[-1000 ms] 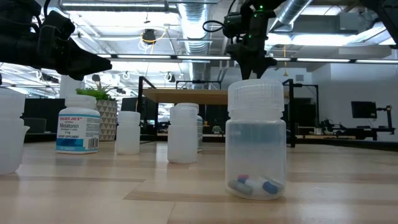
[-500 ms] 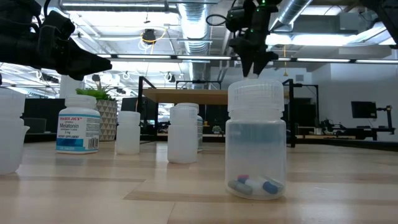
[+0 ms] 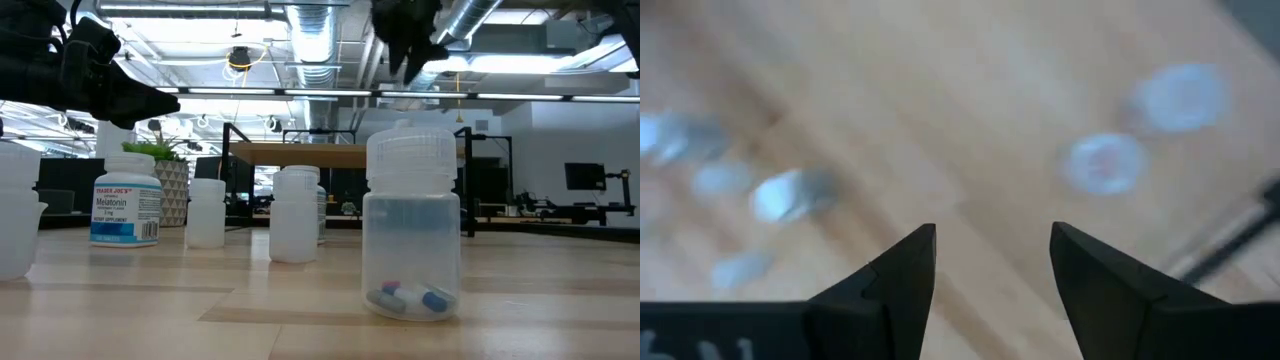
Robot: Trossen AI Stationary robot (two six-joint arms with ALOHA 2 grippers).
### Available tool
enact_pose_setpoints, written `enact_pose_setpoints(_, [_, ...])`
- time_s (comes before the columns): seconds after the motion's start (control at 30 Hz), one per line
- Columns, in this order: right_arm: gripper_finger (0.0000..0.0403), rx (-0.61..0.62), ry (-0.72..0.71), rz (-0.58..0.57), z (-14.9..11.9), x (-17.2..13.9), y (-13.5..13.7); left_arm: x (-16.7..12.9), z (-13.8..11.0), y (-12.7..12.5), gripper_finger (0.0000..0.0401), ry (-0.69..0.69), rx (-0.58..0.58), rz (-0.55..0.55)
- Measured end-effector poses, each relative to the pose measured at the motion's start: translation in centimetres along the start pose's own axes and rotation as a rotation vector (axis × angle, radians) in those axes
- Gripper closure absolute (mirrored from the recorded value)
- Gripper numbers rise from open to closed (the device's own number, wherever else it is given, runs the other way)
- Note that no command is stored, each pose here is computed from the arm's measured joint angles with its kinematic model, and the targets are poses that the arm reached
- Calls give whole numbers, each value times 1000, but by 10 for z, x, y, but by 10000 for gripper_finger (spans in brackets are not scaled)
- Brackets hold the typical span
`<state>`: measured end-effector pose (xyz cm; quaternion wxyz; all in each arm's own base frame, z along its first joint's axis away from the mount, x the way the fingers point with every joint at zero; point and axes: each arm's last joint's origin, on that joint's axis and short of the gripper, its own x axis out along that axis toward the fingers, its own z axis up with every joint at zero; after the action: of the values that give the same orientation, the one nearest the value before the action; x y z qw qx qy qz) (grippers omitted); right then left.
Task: Pick and place medicine bottles onto shelf by color
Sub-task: Put the transparent pill bottle aligned with the other transparent pill bottle on the shelf
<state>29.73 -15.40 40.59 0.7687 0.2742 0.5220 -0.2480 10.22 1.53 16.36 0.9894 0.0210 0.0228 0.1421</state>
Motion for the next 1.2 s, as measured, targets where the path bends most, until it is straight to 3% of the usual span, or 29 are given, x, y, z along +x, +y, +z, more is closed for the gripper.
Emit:
enact_pose_setpoints(0.4, [197, -524, 14, 167, -74, -8, 132, 0, 0, 0, 280, 0, 0, 0])
enact_pose_setpoints(0.77, [212, -838, -19, 330, -153, 32, 254, 0, 0, 0, 280, 1, 0, 0])
enact_pose_setpoints(0.97, [223, -882, 41, 323, -180, 76, 290, 0, 0, 0, 280, -2, 0, 5])
enact_pose_setpoints(1.2, [245, -655, 188, 213, -198, 122, 303, 0, 0, 0, 280, -2, 0, 1])
